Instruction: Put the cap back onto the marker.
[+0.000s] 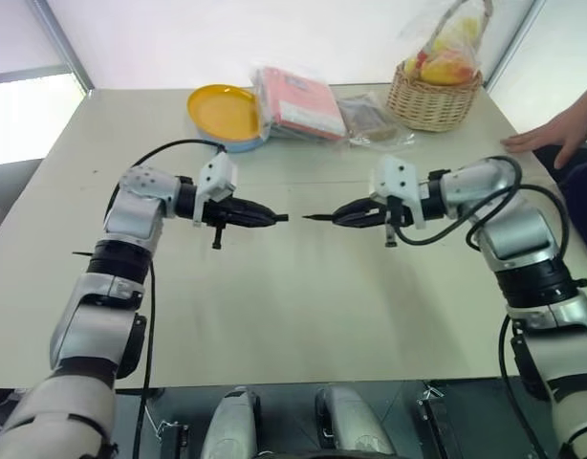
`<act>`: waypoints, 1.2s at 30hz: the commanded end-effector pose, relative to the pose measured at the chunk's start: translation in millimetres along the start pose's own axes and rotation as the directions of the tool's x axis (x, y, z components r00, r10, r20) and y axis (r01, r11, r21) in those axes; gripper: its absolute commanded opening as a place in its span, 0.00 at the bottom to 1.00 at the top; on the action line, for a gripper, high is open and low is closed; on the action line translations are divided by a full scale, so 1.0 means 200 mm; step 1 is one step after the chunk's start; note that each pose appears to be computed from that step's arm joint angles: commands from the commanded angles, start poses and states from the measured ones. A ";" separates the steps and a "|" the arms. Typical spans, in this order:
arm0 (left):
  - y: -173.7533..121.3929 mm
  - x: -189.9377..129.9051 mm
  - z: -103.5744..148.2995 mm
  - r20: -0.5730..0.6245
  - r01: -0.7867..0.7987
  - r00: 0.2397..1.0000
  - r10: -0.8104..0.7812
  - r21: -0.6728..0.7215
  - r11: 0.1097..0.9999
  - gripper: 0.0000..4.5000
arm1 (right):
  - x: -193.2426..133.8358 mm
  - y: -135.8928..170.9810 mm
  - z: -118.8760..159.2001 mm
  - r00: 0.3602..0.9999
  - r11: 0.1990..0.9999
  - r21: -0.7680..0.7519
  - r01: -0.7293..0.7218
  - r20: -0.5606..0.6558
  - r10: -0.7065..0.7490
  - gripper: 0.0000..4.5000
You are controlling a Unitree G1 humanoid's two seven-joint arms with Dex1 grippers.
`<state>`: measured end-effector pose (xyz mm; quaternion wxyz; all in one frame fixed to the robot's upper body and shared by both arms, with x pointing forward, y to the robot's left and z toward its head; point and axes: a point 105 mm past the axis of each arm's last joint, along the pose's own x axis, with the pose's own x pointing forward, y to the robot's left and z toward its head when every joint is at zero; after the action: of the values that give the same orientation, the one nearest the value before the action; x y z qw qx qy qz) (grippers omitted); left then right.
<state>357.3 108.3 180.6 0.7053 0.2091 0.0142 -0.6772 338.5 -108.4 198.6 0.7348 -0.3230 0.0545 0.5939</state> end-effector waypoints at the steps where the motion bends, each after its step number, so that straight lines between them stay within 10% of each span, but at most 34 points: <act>1: 0.03 0.00 0.06 0.013 -0.015 1.000 0.014 0.060 0.998 0.02 | 0.00 0.00 0.07 1.000 0.999 -0.049 0.006 0.026 -0.005 0.00; 36: -0.02 0.15 0.18 0.100 0.084 0.990 -0.097 0.129 0.988 0.02 | 0.05 0.01 0.07 0.999 0.999 -0.045 0.000 0.036 0.001 0.00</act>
<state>350.7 73.5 174.2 0.6730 0.2021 -0.0053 -0.7115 337.4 -94.2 198.4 0.7324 -0.3139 0.0376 0.6030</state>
